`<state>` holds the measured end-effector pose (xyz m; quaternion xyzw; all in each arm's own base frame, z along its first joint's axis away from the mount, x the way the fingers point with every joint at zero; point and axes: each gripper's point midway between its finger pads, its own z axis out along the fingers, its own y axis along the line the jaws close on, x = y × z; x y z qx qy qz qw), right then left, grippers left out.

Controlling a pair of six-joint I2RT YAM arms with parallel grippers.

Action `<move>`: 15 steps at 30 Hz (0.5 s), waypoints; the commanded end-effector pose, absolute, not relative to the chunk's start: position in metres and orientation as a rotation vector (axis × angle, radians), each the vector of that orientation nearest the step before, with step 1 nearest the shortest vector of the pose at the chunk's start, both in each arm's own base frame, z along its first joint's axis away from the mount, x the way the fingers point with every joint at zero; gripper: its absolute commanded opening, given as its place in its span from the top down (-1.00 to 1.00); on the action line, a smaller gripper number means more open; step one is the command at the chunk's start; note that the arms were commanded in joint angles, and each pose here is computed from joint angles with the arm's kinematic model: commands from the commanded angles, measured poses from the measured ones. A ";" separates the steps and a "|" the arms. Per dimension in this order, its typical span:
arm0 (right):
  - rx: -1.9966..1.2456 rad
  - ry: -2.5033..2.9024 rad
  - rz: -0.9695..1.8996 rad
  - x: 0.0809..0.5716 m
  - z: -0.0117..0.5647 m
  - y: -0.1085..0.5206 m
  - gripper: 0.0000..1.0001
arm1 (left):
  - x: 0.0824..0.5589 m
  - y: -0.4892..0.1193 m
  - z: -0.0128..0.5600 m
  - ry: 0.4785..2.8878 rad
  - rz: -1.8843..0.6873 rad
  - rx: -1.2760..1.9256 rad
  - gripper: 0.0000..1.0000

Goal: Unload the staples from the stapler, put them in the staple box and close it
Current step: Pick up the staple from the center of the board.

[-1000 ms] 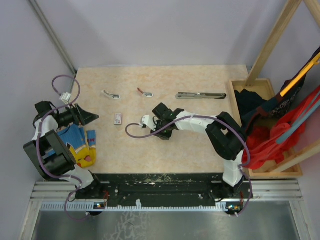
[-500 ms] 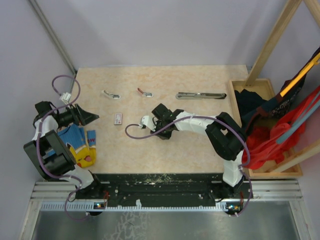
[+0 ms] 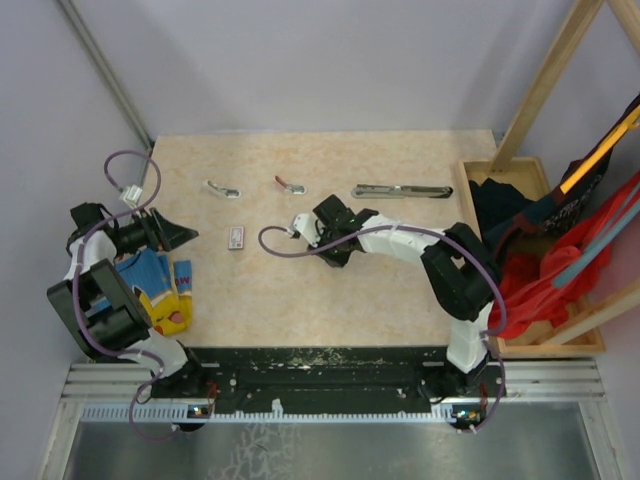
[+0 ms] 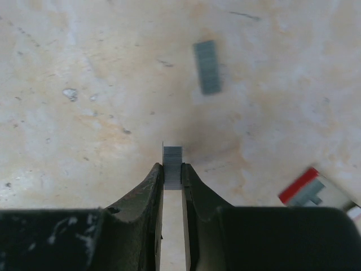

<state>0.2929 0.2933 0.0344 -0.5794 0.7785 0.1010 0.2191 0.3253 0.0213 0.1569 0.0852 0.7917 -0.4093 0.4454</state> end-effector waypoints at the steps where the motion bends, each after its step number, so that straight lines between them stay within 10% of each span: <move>1: -1.352 2.077 0.249 0.339 0.100 0.293 0.74 | 0.327 0.023 0.161 1.936 -1.020 0.228 -1.00; 15: -0.957 2.203 0.070 0.397 0.102 0.242 0.77 | 0.327 0.023 0.161 1.939 -1.015 0.229 -1.00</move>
